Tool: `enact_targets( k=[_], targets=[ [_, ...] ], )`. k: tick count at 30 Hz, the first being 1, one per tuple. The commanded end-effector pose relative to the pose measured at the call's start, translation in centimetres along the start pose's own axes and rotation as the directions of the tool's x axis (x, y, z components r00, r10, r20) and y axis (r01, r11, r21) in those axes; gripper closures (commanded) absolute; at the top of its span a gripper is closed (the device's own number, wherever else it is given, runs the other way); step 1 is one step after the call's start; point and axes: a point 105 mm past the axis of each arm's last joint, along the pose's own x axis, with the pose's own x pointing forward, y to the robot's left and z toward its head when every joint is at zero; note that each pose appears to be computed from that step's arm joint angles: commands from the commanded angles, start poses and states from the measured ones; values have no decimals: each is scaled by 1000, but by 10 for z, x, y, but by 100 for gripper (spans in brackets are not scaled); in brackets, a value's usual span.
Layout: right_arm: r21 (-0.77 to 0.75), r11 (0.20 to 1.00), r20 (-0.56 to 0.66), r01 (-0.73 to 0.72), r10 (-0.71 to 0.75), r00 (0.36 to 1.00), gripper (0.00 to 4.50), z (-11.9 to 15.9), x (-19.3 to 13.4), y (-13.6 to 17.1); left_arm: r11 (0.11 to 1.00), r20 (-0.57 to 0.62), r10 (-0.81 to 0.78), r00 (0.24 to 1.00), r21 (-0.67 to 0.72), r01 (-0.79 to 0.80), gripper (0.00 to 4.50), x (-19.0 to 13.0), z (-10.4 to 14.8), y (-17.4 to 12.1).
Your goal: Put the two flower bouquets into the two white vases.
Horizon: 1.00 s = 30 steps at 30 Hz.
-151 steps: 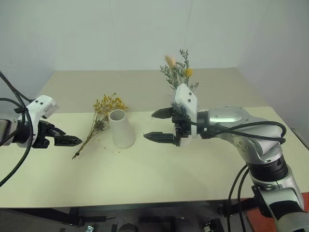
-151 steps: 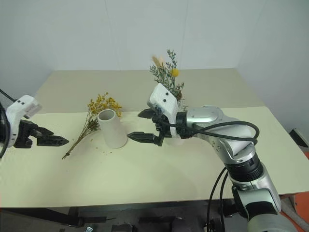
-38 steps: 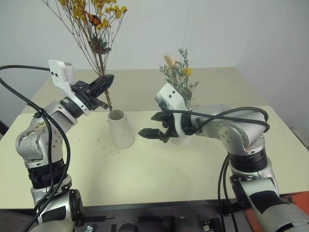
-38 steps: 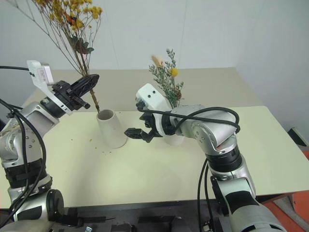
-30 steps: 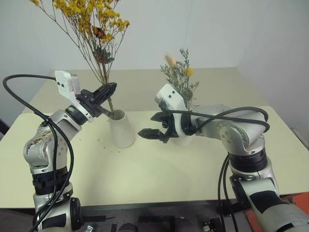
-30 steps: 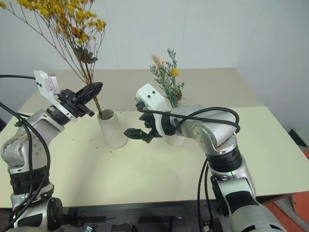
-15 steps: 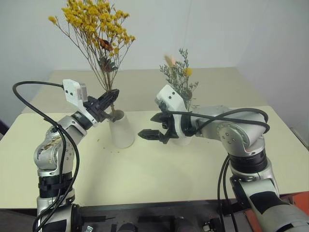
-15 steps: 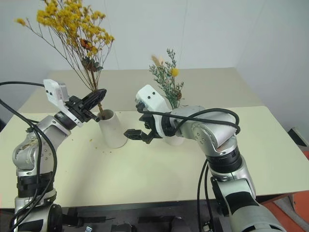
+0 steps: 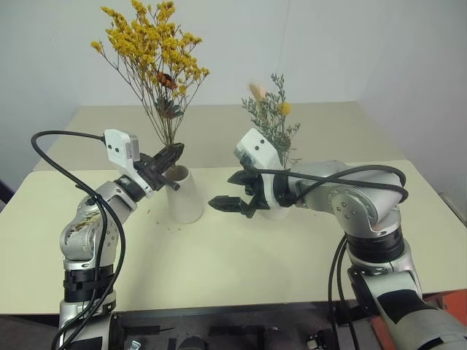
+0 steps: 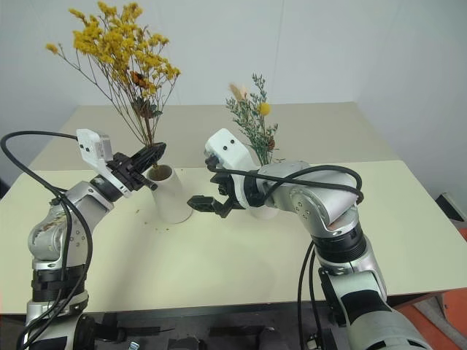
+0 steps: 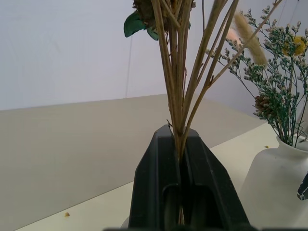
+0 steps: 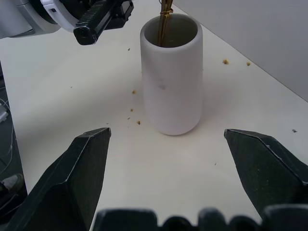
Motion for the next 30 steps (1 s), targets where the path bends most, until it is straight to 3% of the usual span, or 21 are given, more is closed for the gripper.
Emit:
enact_targets(
  k=[1,11,21,30],
  targets=[
    [-28,1000,39,4,-3,999,0,9,-4,2,999,43,-18,999,43,16,323,-1,14,-2],
    [-36,999,43,7,-5,999,0,9,-4,2,997,25,12,1000,75,-14,9,-25,21,-6],
    [-44,999,41,6,-4,999,0,5,-4,3,993,-8,81,997,83,-80,4,-63,33,-16],
    [-90,993,78,73,-66,995,0,-6,-29,-11,987,-132,-98,986,110,113,4,-97,48,-40]
  ],
)
